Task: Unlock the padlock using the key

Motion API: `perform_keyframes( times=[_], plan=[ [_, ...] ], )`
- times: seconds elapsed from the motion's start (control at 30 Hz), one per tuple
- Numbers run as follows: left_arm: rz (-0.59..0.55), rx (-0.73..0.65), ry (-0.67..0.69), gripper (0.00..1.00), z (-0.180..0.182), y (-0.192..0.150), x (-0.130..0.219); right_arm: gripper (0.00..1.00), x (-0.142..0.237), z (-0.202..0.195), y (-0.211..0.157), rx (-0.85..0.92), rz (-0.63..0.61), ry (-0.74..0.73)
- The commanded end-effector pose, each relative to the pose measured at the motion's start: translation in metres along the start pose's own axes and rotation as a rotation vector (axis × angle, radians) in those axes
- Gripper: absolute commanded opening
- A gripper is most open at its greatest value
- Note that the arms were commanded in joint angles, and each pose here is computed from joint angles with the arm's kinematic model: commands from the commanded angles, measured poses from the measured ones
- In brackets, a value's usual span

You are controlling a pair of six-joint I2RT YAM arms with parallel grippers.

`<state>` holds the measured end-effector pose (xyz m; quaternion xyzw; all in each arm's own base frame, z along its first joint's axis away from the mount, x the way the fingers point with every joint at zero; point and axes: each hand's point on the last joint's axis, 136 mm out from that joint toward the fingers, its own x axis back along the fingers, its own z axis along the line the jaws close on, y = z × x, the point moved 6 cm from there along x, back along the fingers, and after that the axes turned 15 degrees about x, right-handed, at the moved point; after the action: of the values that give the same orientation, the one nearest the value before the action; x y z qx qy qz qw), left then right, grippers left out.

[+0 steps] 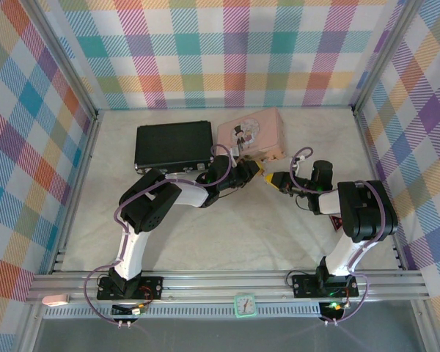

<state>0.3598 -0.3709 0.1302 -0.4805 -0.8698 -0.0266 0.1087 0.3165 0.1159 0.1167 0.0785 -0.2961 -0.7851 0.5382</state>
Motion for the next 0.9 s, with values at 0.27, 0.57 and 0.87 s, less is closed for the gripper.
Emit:
perform_keyframes(
  times=[0.27, 0.57, 0.87],
  plan=[
    [0.124, 0.087, -0.039, 0.0, -0.013, -0.028, 0.012, 0.0, -0.01, -0.005, 0.022, -0.036, -0.031, -0.029],
    [0.107, 0.1, -0.044, 0.0, -0.012, -0.029, 0.009, 0.0, -0.012, -0.008, 0.02, -0.145, -0.087, -0.043],
    [0.085, 0.108, -0.083, 0.0, -0.025, -0.026, -0.001, 0.0, -0.016, -0.013, 0.005, -0.228, -0.114, -0.095]
  ],
)
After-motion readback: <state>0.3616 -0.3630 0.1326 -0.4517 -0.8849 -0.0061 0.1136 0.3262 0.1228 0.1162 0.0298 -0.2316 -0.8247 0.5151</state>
